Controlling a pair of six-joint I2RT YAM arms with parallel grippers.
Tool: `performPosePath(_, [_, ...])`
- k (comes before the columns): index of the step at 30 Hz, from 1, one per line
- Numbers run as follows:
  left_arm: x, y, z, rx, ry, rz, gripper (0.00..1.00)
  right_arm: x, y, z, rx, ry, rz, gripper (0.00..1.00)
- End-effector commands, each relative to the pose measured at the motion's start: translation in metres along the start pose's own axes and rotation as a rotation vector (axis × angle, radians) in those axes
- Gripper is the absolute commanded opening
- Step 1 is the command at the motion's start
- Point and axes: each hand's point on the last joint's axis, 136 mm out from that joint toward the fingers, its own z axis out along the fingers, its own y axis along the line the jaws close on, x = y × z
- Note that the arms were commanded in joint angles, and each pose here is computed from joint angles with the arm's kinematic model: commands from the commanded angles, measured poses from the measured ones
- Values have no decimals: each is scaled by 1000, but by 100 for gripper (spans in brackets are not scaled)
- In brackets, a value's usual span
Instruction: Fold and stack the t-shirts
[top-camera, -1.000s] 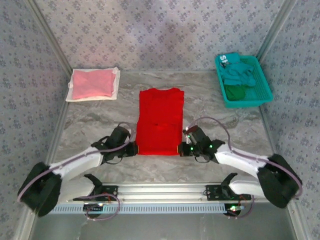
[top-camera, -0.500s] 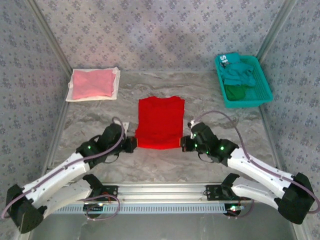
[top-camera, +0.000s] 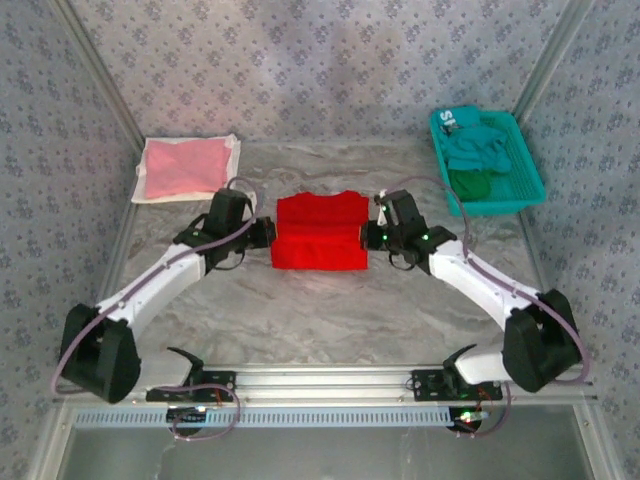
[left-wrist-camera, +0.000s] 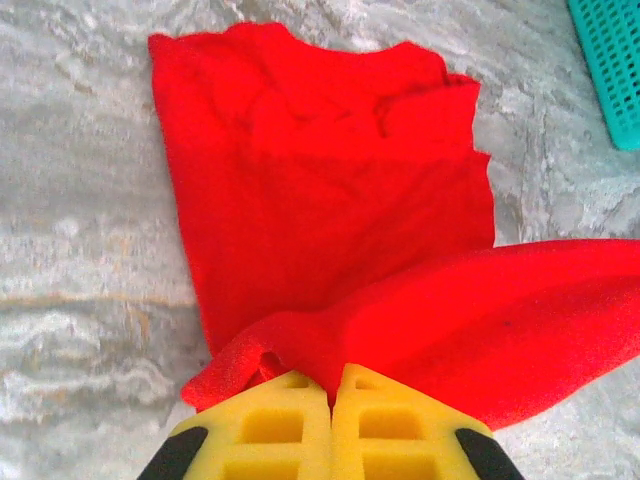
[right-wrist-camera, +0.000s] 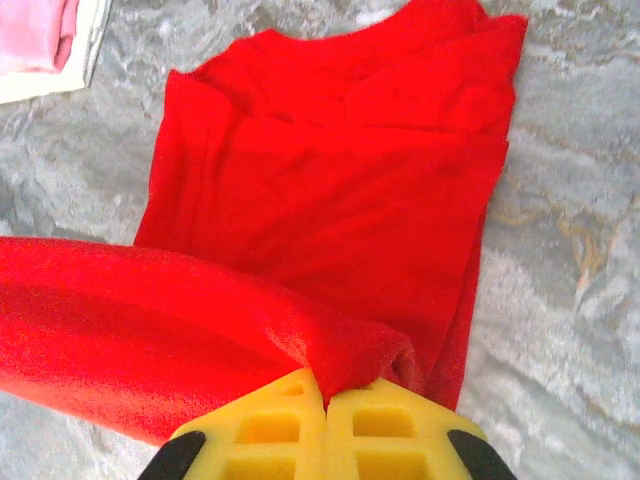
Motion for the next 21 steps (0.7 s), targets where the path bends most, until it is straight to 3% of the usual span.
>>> performPosePath(1, [-35, -18, -1, 62, -64, 63, 0, -39, 0, -4, -12, -82, -19, 0])
performPosePath(5, [-52, -14, 15, 59, -71, 75, 0, -59, -9, 3, -8, -108, -9, 0])
performPosePath(10, [-83, 3, 52, 44, -86, 96, 0, -79, -32, 40, 14, -79, 4, 0])
performPosePath(11, [-93, 8, 60, 33, -88, 95, 14, -95, -31, 47, 6, -95, -3, 2])
performPosePath(12, [-102, 14, 70, 18, -88, 90, 35, -102, -36, 59, 16, -84, -2, 14])
performPosePath(13, [-109, 19, 78, 3, -91, 90, 48, -108, -42, 69, 31, -73, 6, 24])
performPosePath(15, [-126, 30, 94, -24, -104, 99, 66, -120, -57, 89, 55, -44, 38, 32])
performPosePath(17, [-136, 34, 100, -36, -103, 101, 68, -129, -62, 93, 58, -51, 53, 32])
performPosePath(21, [-128, 25, 76, -50, -133, 69, 67, -128, -34, 68, 19, -80, -12, 36])
